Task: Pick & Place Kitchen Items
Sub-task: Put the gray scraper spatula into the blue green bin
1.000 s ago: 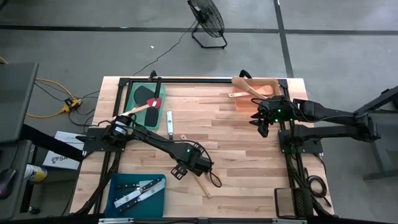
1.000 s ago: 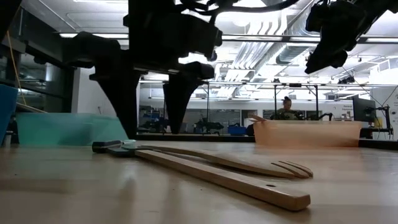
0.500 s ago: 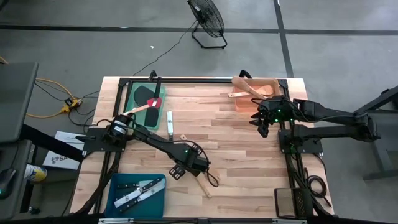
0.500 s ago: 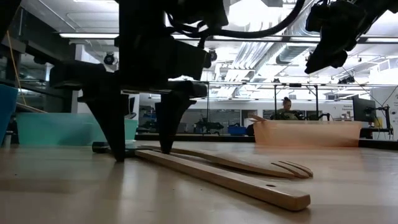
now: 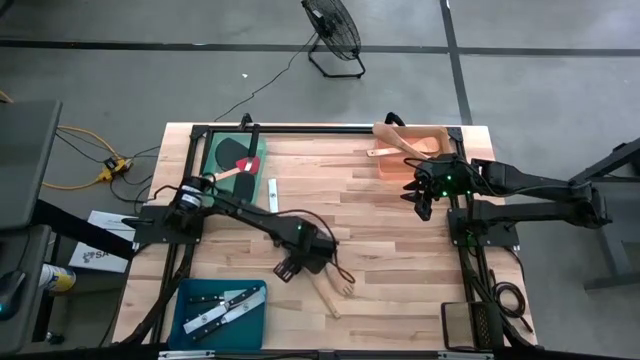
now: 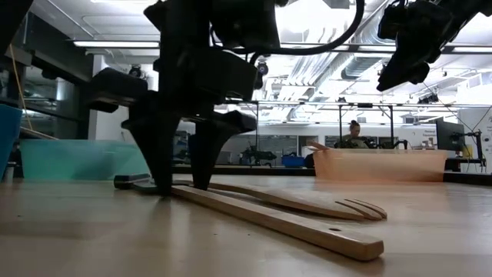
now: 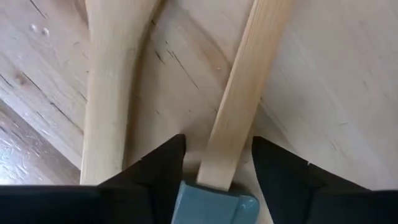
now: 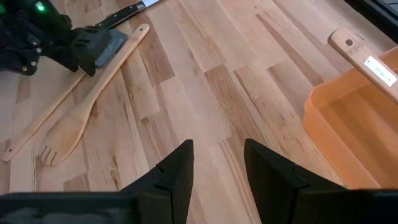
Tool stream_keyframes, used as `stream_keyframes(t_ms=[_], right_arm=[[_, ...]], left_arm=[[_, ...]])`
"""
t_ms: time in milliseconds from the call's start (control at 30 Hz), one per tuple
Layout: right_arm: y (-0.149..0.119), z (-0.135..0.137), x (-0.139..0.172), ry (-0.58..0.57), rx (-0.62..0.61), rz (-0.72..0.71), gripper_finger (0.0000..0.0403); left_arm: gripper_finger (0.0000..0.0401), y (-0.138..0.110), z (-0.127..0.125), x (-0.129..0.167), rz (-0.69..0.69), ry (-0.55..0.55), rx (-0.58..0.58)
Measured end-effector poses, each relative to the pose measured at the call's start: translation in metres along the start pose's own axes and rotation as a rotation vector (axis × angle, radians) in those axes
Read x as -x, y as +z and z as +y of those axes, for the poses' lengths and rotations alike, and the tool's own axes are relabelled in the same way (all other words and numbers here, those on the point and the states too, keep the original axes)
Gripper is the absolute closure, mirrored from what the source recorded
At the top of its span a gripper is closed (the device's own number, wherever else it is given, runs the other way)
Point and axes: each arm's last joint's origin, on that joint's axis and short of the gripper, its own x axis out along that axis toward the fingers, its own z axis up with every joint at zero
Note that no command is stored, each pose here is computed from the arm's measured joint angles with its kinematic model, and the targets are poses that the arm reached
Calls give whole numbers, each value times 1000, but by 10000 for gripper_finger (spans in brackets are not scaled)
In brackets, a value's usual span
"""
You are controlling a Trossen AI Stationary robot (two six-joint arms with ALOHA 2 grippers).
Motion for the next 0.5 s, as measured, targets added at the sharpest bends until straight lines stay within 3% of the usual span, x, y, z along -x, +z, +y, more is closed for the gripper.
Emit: stream_keyframes(t_ms=[133,267,367,500], right_arm=[[0,0,0,0,2,0,270],[0,0,0,0,2,0,270],[0,0,0,0,2,0,270],[0,0,0,0,0,0,270]], left_arm=[[238,-4,7,0,-7,-8,-11],[257,-4,7,0,-9,-20,-124],[264,-4,5,0,-11,-24,-197],[265,-3,5,0,-3,-12,-204]])
